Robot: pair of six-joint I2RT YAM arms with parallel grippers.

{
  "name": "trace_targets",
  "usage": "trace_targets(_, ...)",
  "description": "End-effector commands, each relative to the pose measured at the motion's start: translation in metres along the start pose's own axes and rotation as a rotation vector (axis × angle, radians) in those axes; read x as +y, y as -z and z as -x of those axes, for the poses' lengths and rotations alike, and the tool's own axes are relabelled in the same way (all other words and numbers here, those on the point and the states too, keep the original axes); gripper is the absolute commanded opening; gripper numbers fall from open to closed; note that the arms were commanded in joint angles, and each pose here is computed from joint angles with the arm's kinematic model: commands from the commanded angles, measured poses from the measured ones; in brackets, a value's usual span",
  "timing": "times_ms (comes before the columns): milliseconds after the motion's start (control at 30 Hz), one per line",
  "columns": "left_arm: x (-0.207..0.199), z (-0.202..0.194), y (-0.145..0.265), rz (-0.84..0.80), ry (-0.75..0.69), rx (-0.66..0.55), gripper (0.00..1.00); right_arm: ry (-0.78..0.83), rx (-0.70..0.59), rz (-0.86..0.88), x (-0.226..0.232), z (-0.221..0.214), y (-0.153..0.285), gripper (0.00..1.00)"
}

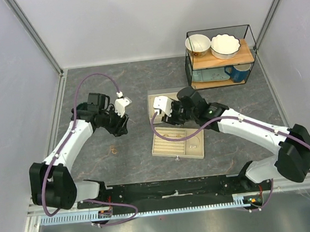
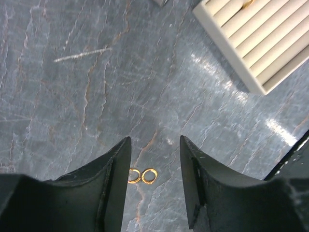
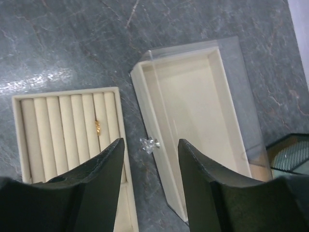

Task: Organize the mixed jewelry

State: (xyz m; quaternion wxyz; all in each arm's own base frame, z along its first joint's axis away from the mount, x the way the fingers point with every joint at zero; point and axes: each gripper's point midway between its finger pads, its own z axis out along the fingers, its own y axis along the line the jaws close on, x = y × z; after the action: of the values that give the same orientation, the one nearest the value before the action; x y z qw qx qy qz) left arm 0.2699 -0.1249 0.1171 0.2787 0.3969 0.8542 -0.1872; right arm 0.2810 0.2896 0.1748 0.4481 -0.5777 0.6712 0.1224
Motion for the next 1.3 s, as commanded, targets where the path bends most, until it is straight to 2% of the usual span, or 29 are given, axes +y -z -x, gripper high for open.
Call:
trace_targets(0,0.016,-0.005,0.007,0.085,-0.128,-0.011,0.54,-0.026,-0.052,-0.069,-0.024,0.015,0.015,0.57)
trace_targets(133,0.024,-0.020,0.005,0.121,-0.145,0.012,0.58,-0.056,-0.008,-0.068,-0.023,-0.008,0.010,0.57)
trace_targets(500,0.034,-0.040,0.003,0.144,-0.138,0.057,0.57,-0.104,0.061,0.039,0.013,-0.055,-0.016,0.50)
trace_targets(1033,0.042,-0.098,0.012,0.140,-0.268,0.195,0.56,-0.120,0.051,0.055,0.021,-0.059,-0.016,0.50)
trace_targets(1267,0.040,-0.100,0.006,0.101,-0.397,0.177,0.54,-0.126,0.057,0.068,0.023,-0.061,-0.017,0.50)
